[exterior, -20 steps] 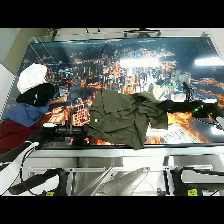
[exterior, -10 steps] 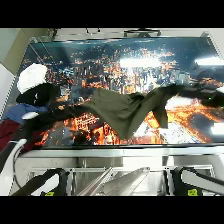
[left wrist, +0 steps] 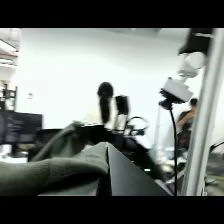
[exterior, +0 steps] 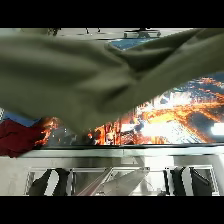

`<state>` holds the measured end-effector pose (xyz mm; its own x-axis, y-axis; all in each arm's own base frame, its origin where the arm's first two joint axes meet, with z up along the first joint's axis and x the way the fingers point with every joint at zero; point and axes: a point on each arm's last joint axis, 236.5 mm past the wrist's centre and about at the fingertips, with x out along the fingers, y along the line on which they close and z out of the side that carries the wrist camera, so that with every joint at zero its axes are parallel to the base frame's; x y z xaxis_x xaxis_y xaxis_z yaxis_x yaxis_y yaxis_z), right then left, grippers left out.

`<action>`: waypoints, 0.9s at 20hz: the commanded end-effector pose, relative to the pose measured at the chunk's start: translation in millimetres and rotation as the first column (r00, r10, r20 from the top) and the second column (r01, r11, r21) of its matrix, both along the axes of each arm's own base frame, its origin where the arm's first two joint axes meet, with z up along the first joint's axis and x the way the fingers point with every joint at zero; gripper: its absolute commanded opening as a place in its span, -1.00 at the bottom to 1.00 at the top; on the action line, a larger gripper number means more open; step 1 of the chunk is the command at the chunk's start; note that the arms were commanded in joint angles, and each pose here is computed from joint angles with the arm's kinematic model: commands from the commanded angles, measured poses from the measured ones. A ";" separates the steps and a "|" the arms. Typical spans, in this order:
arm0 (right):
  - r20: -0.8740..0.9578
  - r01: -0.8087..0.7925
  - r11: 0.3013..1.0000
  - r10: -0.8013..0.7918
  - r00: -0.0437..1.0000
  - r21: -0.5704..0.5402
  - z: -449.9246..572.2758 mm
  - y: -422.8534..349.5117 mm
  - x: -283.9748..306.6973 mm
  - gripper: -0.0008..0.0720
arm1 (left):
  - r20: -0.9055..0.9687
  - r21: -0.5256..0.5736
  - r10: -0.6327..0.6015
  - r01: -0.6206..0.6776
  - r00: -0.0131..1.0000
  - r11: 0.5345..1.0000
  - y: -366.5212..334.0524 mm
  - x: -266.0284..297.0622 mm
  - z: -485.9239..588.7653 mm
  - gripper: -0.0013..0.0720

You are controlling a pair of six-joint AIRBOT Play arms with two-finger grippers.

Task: Fold the shirts.

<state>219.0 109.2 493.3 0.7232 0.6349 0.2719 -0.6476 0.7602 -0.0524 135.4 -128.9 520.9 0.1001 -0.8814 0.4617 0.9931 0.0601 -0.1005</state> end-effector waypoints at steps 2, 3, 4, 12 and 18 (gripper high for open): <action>0.067 0.246 0.966 -0.241 0.968 -0.074 10.0 -11.3 -7.2 -0.92 | -0.085 0.093 0.267 -0.259 0.960 0.961 5.5 20.8 -4.0 -0.91; 0.019 0.226 0.972 -0.225 0.974 -0.065 -0.2 -17.8 3.1 -0.91 | -0.162 0.113 0.320 -0.304 0.934 0.946 14.5 43.9 -21.8 -0.91; -0.035 0.196 0.979 -0.197 0.980 -0.052 -13.2 -24.5 15.3 -0.91 | -0.252 0.139 0.356 -0.331 0.900 0.933 22.5 68.0 -46.4 -0.91; -0.764 0.028 0.994 0.060 0.643 0.102 -301.6 -40.8 176.9 -0.91 | -0.762 0.406 0.377 -0.065 0.527 0.912 -33.9 232.5 -350.7 -0.90; -0.949 0.187 0.978 0.035 0.313 0.098 -519.6 -54.8 253.4 -0.91 | -0.859 0.468 0.423 0.108 0.288 0.877 -39.1 313.2 -521.7 -0.96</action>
<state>451.2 58.0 68.5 0.6431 0.6245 -0.4433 -0.2351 0.7119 0.6618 425.2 -164.9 73.6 0.4546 -0.8333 -0.3144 0.2591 0.4615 -0.8485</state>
